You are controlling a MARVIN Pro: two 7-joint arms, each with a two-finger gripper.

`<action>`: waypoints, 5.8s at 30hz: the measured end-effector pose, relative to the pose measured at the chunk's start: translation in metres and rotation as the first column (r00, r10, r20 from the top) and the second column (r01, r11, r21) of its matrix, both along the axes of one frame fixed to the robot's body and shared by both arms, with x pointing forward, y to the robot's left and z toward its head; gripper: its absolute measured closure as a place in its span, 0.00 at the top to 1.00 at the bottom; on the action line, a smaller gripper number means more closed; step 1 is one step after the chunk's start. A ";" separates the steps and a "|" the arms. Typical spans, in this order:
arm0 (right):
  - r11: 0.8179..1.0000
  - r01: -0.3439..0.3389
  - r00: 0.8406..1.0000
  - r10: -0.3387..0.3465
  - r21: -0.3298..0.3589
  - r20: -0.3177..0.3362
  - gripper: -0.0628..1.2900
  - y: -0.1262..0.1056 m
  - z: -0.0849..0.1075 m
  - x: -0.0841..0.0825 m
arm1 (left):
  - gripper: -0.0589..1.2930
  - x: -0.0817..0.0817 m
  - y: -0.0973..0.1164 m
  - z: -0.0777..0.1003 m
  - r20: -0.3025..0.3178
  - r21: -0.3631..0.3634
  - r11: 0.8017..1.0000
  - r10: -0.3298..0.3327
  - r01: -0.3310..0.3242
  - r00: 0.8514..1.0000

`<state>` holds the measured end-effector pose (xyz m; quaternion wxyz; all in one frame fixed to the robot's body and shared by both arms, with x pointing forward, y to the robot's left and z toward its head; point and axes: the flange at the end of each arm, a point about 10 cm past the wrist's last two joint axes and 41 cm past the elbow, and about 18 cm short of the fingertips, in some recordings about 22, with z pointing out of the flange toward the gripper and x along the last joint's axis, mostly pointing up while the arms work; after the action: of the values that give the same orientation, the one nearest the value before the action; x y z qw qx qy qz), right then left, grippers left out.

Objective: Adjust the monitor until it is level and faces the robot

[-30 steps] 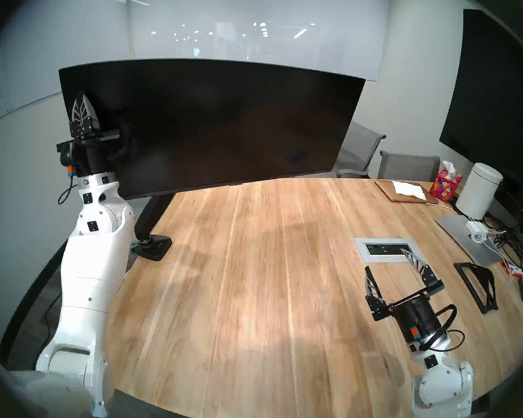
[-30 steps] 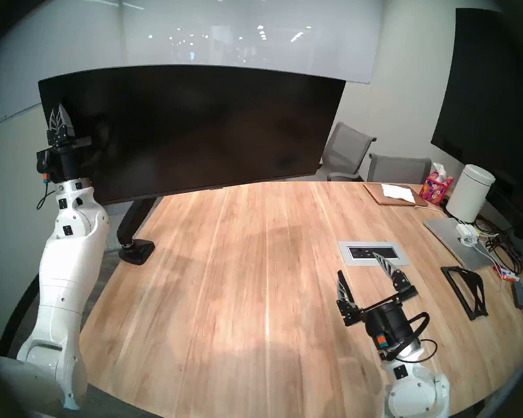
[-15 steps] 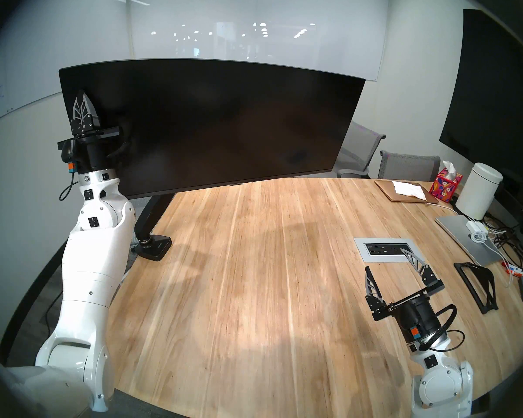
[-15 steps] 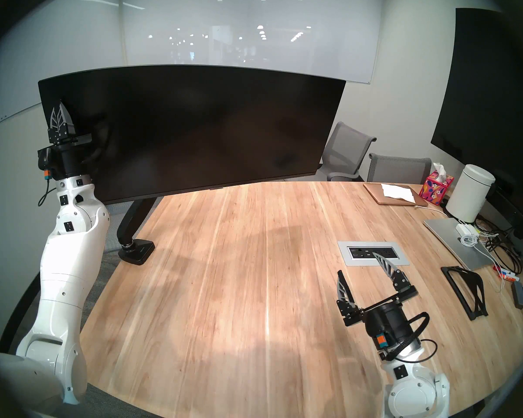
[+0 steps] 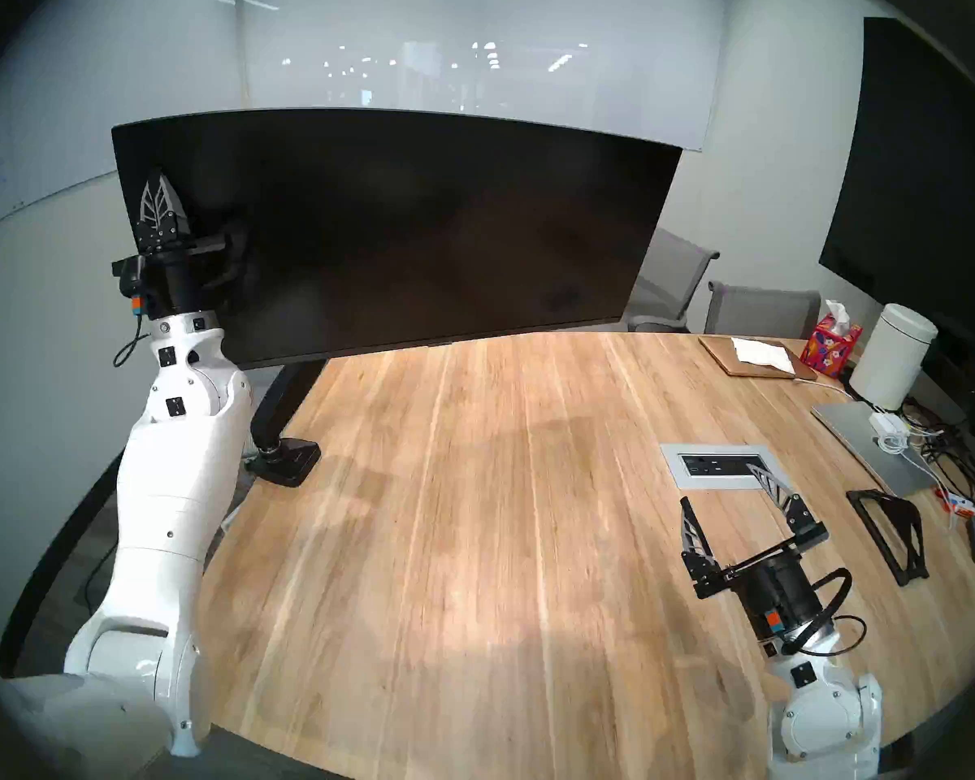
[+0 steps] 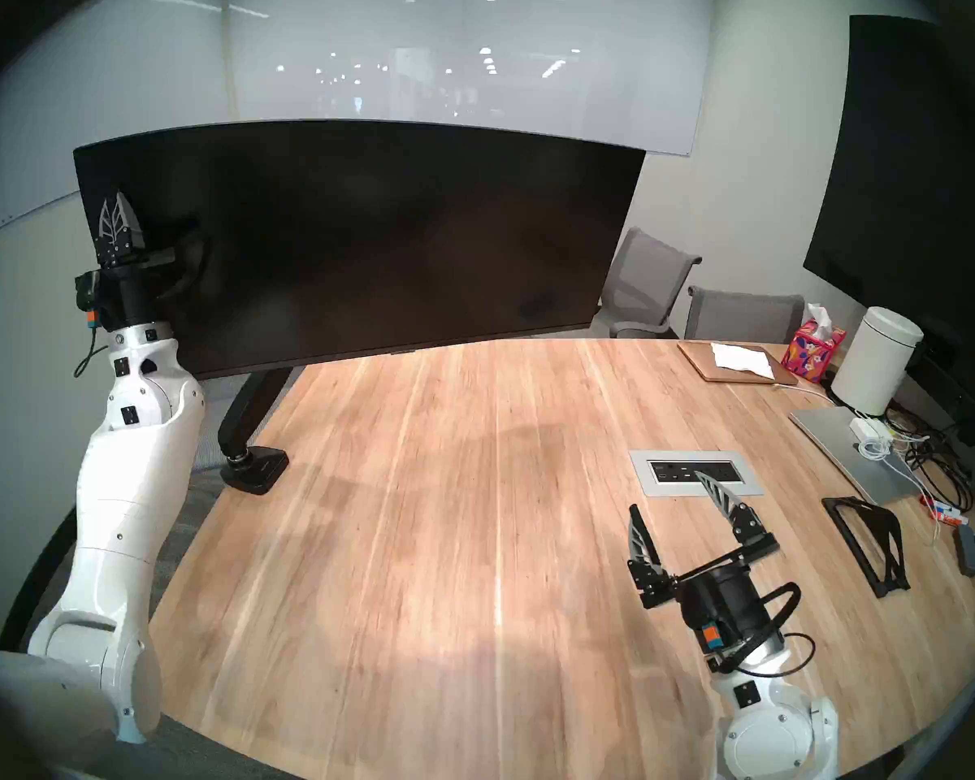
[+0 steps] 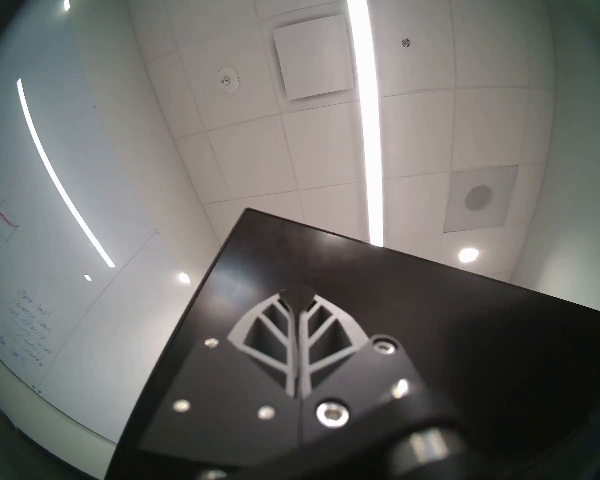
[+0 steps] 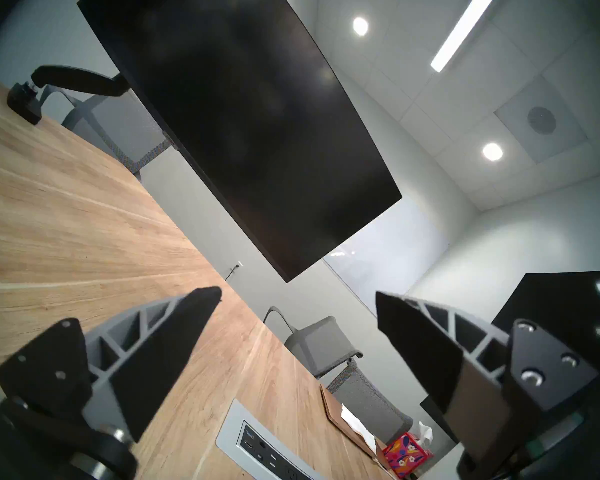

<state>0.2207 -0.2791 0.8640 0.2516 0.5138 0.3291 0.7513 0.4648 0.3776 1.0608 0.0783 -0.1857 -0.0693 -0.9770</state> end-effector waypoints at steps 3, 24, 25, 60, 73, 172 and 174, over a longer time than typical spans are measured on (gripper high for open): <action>1.000 0.000 1.000 0.000 0.000 0.000 0.95 0.000 0.000 0.000 | 0.03 0.002 0.001 0.001 -0.007 -0.012 1.000 -0.003 0.003 1.000; 1.000 0.000 1.000 0.000 0.000 0.000 0.95 0.000 0.000 0.000 | 0.03 0.007 0.005 0.002 -0.046 -0.089 0.995 -0.039 0.035 0.998; 1.000 0.000 1.000 0.000 0.000 0.000 0.95 0.000 0.000 0.000 | 0.03 0.007 0.005 0.002 -0.048 -0.093 0.995 -0.040 0.036 0.998; 1.000 0.000 1.000 0.000 0.000 0.000 0.95 0.000 0.000 0.000 | 0.03 0.028 0.018 -0.016 -0.129 -0.177 0.984 -0.045 0.022 0.991; 1.000 0.000 1.000 0.000 0.000 0.000 0.95 0.000 0.000 0.000 | 0.03 0.032 0.021 -0.017 -0.141 -0.178 0.984 -0.040 0.014 0.989; 1.000 -0.023 1.000 0.023 0.006 -0.011 0.95 0.013 -0.005 0.001 | 0.35 -0.049 -0.022 -0.103 -0.277 -0.271 0.960 -0.152 0.075 0.949; 0.999 -0.034 0.999 0.034 -0.006 -0.023 0.95 0.018 -0.009 0.001 | 0.35 -0.049 -0.021 -0.103 -0.276 -0.269 0.960 -0.152 0.076 0.949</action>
<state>0.2214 -0.2608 0.8552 0.2366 0.5161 0.3429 0.7484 0.4160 0.3562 0.9577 0.0062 -0.3412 -0.1712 -0.9242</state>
